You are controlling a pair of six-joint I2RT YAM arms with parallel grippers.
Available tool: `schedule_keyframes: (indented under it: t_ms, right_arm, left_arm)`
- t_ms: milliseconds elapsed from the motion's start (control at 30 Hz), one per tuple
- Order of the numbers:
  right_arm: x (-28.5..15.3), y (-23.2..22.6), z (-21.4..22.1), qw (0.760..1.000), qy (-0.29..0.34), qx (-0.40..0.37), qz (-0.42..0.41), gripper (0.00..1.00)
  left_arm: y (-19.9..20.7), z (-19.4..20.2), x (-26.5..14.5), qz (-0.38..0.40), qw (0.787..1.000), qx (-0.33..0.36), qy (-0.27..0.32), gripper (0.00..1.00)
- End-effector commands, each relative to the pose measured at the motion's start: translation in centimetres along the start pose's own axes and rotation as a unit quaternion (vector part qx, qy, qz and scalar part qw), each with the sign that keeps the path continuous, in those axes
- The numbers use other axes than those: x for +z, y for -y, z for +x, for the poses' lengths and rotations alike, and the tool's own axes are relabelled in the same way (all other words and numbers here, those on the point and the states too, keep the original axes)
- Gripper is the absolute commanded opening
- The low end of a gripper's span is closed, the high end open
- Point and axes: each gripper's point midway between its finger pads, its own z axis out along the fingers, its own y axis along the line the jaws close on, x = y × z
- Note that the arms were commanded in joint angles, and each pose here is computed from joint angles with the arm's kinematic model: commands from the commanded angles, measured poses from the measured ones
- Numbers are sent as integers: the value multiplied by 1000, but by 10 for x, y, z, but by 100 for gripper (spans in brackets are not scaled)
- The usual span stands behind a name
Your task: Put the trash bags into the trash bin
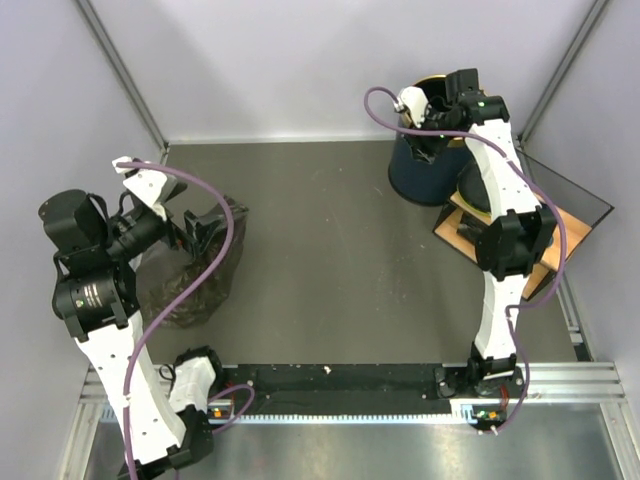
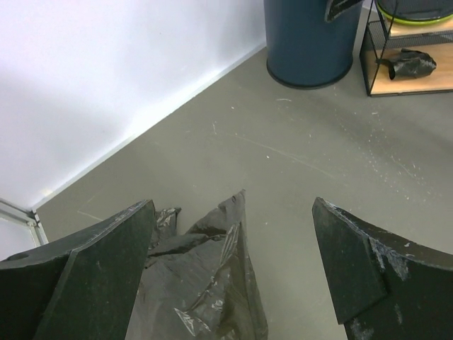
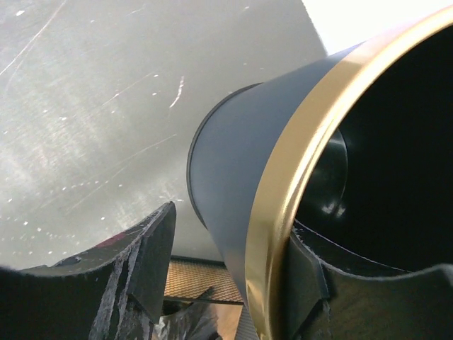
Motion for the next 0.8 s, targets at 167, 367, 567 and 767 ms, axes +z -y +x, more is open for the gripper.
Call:
schedule_keyframes:
  t_ms: [167, 367, 567, 767]
  right_arm:
    - [13, -45, 22, 993, -26, 1, -114, 35]
    - [-1, -61, -17, 990, 31, -25, -133, 0]
    - [-21, -104, -72, 980, 92, -60, -167, 0]
    - [-38, -165, -93, 966, 101, -43, -232, 0]
  left_arm:
    - [-10, -22, 6, -2, 999, -7, 39, 99]
    - [-17, -23, 11, -6, 999, -27, 47, 98]
    - [-30, -23, 18, -14, 997, -49, 50, 97]
    - [-38, -21, 24, -15, 997, -62, 47, 96]
